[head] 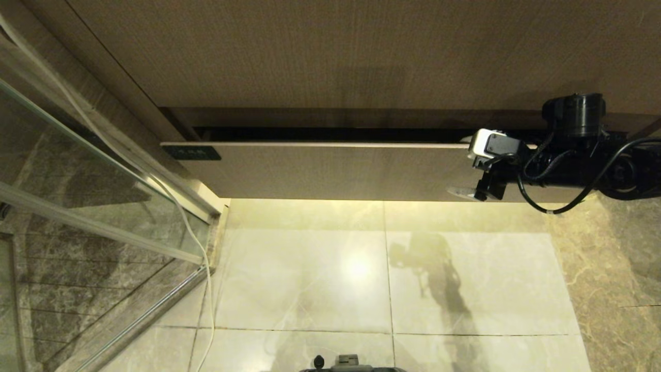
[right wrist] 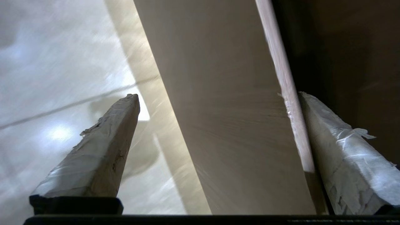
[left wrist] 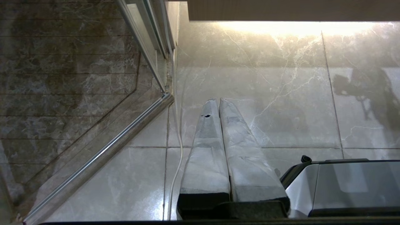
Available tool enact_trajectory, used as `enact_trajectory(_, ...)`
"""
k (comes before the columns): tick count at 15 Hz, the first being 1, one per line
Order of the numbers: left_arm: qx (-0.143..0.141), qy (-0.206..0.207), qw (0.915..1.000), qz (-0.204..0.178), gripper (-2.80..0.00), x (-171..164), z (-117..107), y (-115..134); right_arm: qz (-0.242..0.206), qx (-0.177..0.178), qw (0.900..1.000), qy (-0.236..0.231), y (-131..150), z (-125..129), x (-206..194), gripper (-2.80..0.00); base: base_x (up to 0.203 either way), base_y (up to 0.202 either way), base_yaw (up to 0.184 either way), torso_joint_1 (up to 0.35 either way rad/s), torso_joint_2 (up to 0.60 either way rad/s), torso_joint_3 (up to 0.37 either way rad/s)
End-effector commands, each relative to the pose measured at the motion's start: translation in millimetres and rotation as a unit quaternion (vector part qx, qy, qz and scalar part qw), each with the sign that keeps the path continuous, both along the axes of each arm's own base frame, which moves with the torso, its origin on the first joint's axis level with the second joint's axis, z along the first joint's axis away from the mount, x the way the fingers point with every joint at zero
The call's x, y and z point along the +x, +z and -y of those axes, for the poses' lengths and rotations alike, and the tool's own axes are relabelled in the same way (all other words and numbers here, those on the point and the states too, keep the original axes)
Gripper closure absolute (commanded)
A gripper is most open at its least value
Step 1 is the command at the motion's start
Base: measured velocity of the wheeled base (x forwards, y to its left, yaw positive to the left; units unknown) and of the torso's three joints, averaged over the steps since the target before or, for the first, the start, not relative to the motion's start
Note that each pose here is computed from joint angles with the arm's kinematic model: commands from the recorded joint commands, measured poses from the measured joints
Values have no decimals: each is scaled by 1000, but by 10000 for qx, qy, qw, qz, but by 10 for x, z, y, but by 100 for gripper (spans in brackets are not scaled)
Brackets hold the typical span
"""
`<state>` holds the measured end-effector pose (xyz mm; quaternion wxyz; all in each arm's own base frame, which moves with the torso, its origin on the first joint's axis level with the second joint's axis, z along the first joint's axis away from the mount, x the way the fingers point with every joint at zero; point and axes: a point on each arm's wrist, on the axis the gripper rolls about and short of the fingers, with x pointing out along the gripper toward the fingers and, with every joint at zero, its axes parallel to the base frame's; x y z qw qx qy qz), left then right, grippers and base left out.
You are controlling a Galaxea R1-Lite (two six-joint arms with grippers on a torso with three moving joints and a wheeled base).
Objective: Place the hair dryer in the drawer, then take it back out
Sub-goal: Pull open the drawer
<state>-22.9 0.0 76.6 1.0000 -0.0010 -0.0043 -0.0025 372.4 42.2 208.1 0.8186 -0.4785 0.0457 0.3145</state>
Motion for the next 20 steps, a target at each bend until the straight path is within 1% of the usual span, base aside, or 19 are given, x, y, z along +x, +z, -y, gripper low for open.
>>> enact_trajectory(1, -3, 1, 10000, -5, 0, 1, 0, 1, 8, -30, 10000, 53, 42, -5, -77, -280, 0, 0, 0, 0, 0, 0)
enact_trajectory(3, 2, 1, 10000, -5, 0, 1, 0, 1, -255, -42, 9997, 49, 13, 3, -165, -280, 0, 0, 0, 0, 0, 0)
enact_trajectory(6, 0, 1, 10000, -5, 0, 1, 0, 1, -932, -82, 9956, 48, -14, 18, -338, -280, 0, 0, 0, 0, 0, 0)
enact_trajectory(8, 2, 1, 10000, -5, 0, 1, 0, 1, -1143, -116, 9934, 53, 42, 33, -491, -280, 0, 0, 0, 0, 0, 0)
enact_trajectory(10, 2, 1, 10000, -5, 0, 1, 0, 1, -1530, -110, 9882, 17, 46, 80, -709, -280, 0, 0, 0, 0, 0, 0)
enact_trajectory(11, 2, 1, 10000, 3, 0, 0, 0, 1, -1788, -108, 9838, -56, 37, 136, -833, -280, 0, 0, 0, 0, 0, 0)
enact_trajectory(14, 2, 1, 10000, -5, 0, 1, 0, 1, -2284, -19, 9728, -395, 149, 330, -1260, -280, 0, 0, 0, 0, 0, 0)
enact_trajectory(15, 2, 1, 10000, -5, 0, 1, 0, 1, -2421, 98, 9685, -579, 227, 392, -1427, -280, 0, 0, 0, 0, 0, 0)
enact_trajectory(18, 2, 1, 10000, -5, 0, 1, 0, 1, -2795, 723, 9505, -1146, 543, 434, -1876, -280, 0, 0, 0, 0, 0, 0)
enact_trajectory(20, 2, 1, 10000, -5, 0, 1, 0, 1, -2865, 1167, 9402, -1424, 681, 430, -2156, -280, 0, 0, 0, 0, 0, 0)
